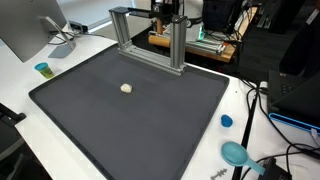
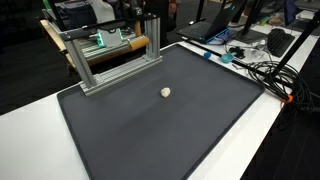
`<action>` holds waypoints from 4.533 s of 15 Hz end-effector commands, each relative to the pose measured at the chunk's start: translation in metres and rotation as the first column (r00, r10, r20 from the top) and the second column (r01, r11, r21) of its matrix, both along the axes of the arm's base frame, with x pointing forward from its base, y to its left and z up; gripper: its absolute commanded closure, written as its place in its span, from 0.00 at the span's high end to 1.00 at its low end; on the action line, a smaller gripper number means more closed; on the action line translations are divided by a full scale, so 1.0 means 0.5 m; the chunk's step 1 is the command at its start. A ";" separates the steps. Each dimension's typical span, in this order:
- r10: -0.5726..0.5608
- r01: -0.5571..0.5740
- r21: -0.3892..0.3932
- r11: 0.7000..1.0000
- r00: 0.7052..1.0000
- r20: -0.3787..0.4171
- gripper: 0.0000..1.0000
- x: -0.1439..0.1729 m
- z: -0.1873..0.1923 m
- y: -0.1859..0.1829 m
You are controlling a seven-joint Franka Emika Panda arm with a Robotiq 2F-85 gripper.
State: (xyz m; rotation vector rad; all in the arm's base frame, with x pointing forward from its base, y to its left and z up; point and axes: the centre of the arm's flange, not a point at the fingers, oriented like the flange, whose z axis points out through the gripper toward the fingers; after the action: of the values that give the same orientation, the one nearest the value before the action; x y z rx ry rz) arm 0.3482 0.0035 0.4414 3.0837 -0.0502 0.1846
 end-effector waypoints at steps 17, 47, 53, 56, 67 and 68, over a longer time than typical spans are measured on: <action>0.068 -0.070 -0.022 0.997 0.996 -0.058 0.32 0.009 0.015 0.000; 0.046 -0.042 0.072 0.997 0.997 -0.056 0.79 -0.011 0.033 -0.014; 0.043 -0.040 0.075 0.996 0.998 -0.036 0.77 -0.035 0.040 -0.017; 0.052 -0.049 0.073 0.996 0.998 -0.033 0.76 -0.044 0.030 -0.009; 0.076 -0.076 0.083 0.994 0.997 -0.001 0.81 -0.039 0.040 0.012; 0.080 -0.080 0.085 0.993 0.997 0.006 0.82 -0.037 0.040 0.016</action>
State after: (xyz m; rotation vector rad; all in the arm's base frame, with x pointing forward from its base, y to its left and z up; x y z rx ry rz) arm 0.3351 0.0039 0.4586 3.1466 0.0443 0.1404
